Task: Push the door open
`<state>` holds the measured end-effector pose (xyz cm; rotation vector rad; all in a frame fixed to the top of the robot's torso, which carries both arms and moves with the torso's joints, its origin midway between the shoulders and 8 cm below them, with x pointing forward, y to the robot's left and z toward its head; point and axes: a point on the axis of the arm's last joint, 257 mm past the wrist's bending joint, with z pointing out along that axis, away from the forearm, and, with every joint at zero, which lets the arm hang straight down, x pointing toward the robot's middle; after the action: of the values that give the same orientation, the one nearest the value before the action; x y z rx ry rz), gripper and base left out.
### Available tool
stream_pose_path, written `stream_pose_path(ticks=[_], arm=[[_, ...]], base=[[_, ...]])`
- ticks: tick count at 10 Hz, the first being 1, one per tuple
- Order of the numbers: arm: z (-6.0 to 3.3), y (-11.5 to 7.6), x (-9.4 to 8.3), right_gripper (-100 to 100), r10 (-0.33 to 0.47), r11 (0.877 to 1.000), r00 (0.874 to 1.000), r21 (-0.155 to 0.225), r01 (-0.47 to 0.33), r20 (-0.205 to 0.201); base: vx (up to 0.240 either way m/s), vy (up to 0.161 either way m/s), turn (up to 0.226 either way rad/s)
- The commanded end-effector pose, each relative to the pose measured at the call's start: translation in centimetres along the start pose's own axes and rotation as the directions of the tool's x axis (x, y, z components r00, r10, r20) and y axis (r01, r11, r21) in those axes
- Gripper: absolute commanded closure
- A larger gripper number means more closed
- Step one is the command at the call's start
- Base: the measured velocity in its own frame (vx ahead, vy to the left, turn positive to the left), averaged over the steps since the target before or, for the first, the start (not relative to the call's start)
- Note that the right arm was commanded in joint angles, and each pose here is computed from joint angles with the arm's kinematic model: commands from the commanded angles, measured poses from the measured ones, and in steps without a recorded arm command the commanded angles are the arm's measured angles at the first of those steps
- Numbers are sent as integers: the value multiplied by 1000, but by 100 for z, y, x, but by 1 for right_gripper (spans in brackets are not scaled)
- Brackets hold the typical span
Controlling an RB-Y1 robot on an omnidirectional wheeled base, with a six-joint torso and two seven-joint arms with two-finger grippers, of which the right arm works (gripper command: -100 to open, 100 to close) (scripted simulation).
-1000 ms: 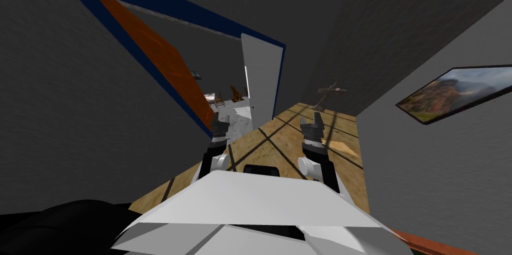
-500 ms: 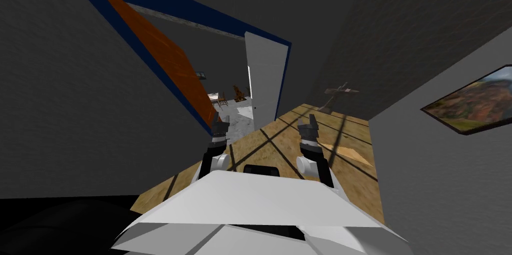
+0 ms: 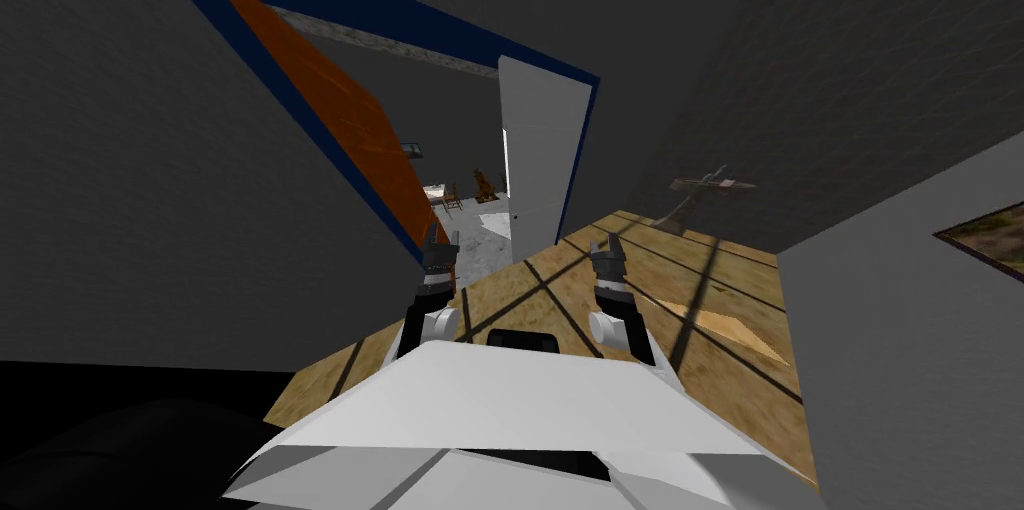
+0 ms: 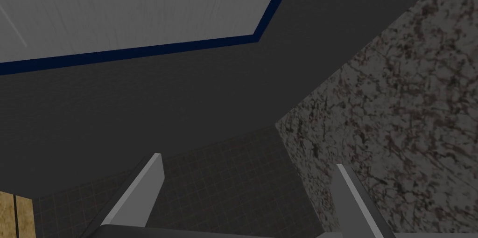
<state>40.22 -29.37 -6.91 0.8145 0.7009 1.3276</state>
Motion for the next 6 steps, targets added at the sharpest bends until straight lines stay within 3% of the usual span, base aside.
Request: stream_pose_path(ticks=[1,3,6], arm=[[-7,-149,-3,-100,3,1000,1000,19,-3,-4],[-19,-236,0,-100,4,999,1000,32,-4,-6],[-59,-505,9,-100,8,997,1000,72,-7,-13]], base=[[90,-20,133],[55,-7,56],[87,-16,158]])
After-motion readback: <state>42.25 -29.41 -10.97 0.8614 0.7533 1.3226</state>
